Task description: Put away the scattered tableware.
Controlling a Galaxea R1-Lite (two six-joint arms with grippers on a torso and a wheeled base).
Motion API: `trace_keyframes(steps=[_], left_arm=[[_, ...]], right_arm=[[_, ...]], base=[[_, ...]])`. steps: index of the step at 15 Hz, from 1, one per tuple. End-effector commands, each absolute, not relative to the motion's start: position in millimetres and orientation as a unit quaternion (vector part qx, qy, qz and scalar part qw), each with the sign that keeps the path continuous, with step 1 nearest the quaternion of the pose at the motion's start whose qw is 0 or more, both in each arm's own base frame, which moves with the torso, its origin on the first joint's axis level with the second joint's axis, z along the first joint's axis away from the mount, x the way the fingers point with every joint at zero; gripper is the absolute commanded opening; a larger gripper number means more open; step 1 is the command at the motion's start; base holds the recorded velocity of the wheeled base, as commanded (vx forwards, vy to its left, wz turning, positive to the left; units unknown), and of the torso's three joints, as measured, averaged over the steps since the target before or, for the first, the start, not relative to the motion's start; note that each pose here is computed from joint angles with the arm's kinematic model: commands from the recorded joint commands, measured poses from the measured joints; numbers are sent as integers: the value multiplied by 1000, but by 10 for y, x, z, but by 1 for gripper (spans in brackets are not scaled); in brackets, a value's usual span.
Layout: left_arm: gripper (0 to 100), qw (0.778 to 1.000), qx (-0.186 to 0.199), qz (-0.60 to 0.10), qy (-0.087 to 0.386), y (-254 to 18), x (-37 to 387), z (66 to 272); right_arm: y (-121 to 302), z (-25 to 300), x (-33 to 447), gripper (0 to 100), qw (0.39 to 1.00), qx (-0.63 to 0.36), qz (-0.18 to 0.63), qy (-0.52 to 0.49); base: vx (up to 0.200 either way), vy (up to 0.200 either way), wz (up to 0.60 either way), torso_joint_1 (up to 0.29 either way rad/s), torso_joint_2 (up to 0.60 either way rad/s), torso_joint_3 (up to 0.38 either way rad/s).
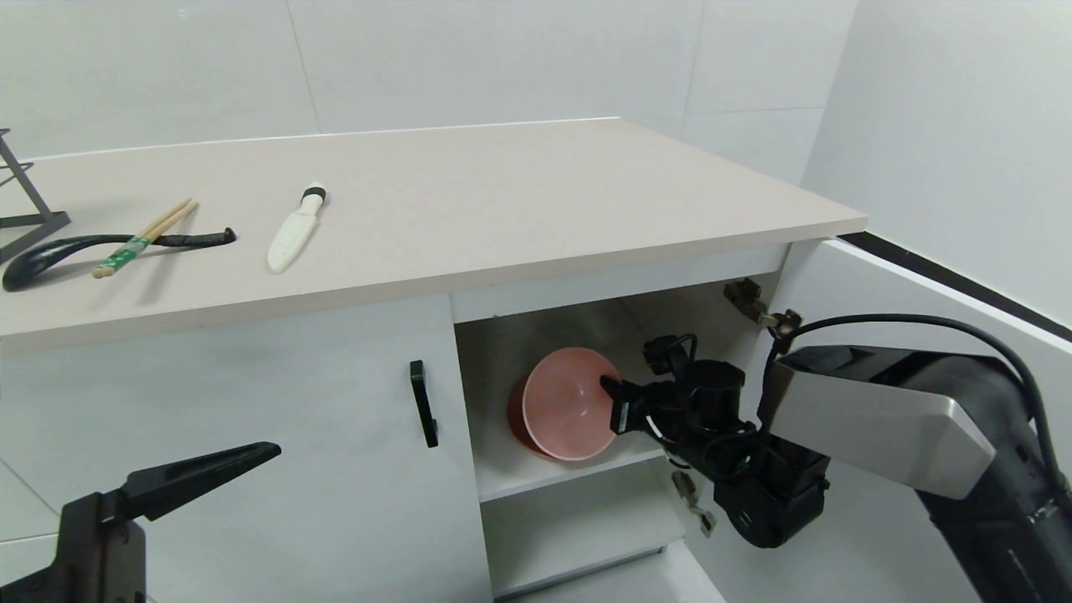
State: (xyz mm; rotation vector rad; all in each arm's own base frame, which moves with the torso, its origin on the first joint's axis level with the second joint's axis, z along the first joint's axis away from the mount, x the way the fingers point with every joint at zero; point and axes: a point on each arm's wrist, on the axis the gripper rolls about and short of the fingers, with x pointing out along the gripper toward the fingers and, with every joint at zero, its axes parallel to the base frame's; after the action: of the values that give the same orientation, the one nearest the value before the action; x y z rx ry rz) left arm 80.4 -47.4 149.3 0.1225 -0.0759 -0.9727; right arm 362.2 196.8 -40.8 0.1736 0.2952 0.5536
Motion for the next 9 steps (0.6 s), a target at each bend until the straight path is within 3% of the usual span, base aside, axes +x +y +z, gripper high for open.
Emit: trace_keyframes(steps=[1, 9], left_arm=[[100, 881, 58, -468, -31, -477, 810, 1476], [100, 882, 58, -467, -32, -476, 808, 1477]], right_arm=[[1996, -402, 3676, 0, 948, 86, 273, 141], [2035, -462, 3763, 0, 947, 82, 268, 160]], base=[[0, 0, 0, 0, 0, 0], [0, 0, 0, 0, 0, 0]])
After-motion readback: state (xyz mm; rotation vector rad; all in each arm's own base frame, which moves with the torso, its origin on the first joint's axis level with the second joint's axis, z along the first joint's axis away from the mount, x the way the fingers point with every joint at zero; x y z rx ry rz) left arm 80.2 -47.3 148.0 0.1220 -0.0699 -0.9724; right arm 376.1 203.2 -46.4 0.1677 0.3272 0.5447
